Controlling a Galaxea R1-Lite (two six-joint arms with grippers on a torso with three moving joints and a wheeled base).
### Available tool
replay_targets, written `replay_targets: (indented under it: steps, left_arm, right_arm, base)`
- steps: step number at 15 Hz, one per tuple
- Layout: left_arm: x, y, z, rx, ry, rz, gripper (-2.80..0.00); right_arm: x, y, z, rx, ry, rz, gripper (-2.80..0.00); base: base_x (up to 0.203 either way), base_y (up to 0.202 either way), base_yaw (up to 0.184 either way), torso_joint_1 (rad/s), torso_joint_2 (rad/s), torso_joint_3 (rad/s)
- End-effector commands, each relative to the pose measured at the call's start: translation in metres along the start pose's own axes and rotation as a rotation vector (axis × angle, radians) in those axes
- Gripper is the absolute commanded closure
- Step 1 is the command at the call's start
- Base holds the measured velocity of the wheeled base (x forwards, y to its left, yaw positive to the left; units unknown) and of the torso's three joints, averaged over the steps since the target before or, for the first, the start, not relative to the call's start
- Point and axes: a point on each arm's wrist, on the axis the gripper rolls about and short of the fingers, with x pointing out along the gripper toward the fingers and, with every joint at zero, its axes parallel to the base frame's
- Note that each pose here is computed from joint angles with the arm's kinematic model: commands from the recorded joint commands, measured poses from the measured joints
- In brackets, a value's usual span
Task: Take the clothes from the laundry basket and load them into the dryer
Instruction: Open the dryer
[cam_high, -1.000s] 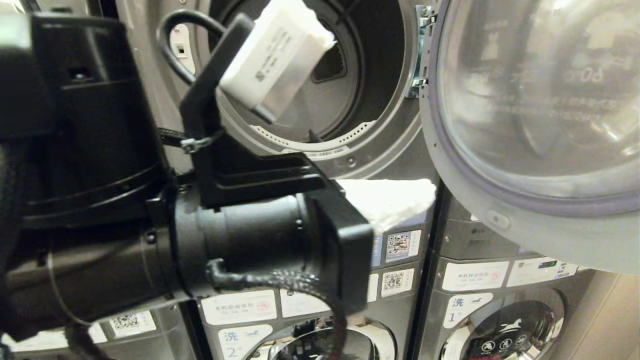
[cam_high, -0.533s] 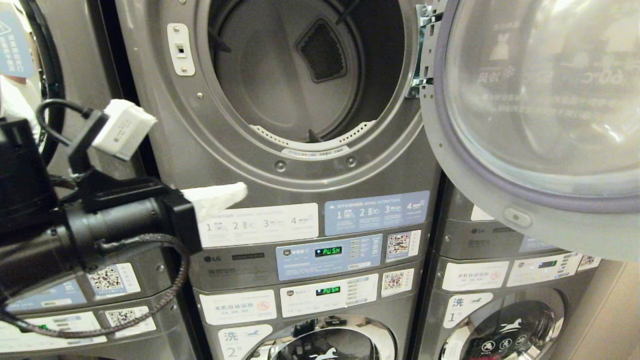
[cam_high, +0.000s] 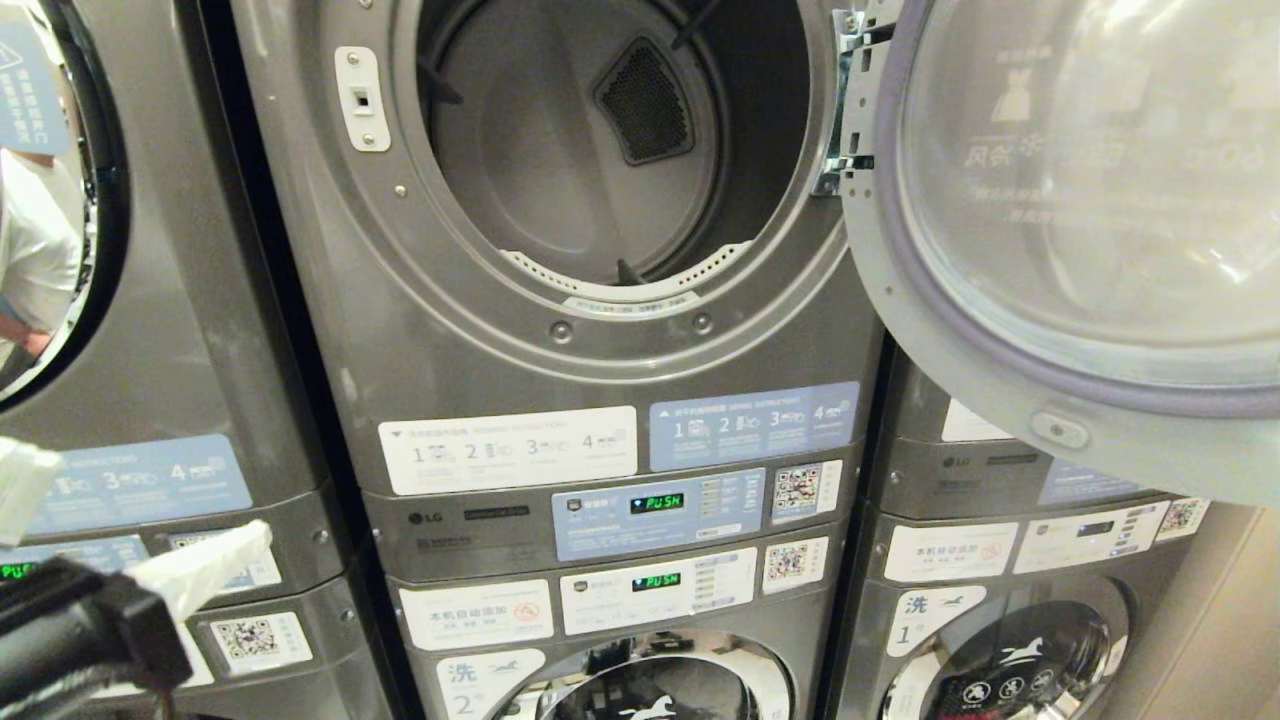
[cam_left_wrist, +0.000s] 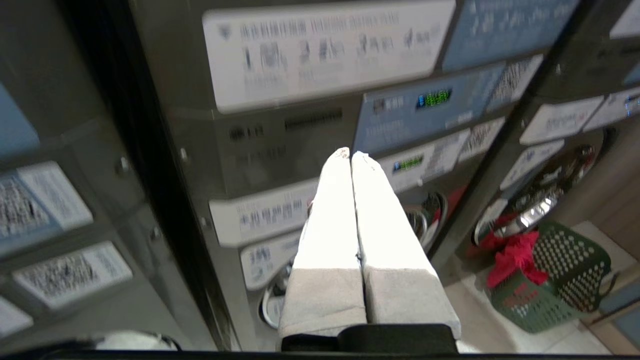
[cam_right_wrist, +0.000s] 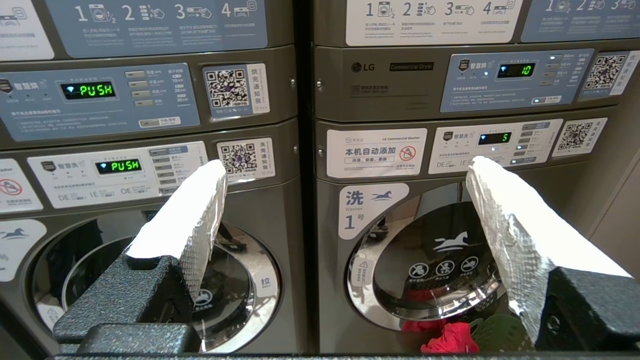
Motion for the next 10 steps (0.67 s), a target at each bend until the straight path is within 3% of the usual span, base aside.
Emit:
replay_targets:
  steps: [1,4,8,10]
  left_arm:
    - [-0.034,-0.01,-0.029,0.014,-0.053,0.008,0.0]
    - [-0.065,-0.019,-0.061,0.033,-0.1,0.055,0.0]
    - [-0.091,-0.023,-0.088,0.071,-0.129,0.301,0.0]
    - [-0.097,-0.024,-0.103,0.103,-0.067,0.364,0.0]
  right_arm:
    - [0.0,0.0,0.0,0.0,0.001,0.0,-2.8]
    - [0.0,0.0,0.0,0.0,-0.001,0.0,-2.8]
    - [0.0,0.0,0.0,0.0,0.0,0.0,-2.8]
    - [0.0,0.0,0.0,0.0,-0.004,0.0,-2.8]
  base:
    - [0.0,0.0,0.0,0.0,0.0,0.0]
    - [0.0,0.0,0.0,0.0,0.0,0.0]
    - [0.0,0.0,0.0,0.0,0.0,0.0]
    - [0.0,0.0,0.0,0.0,0.0,0.0]
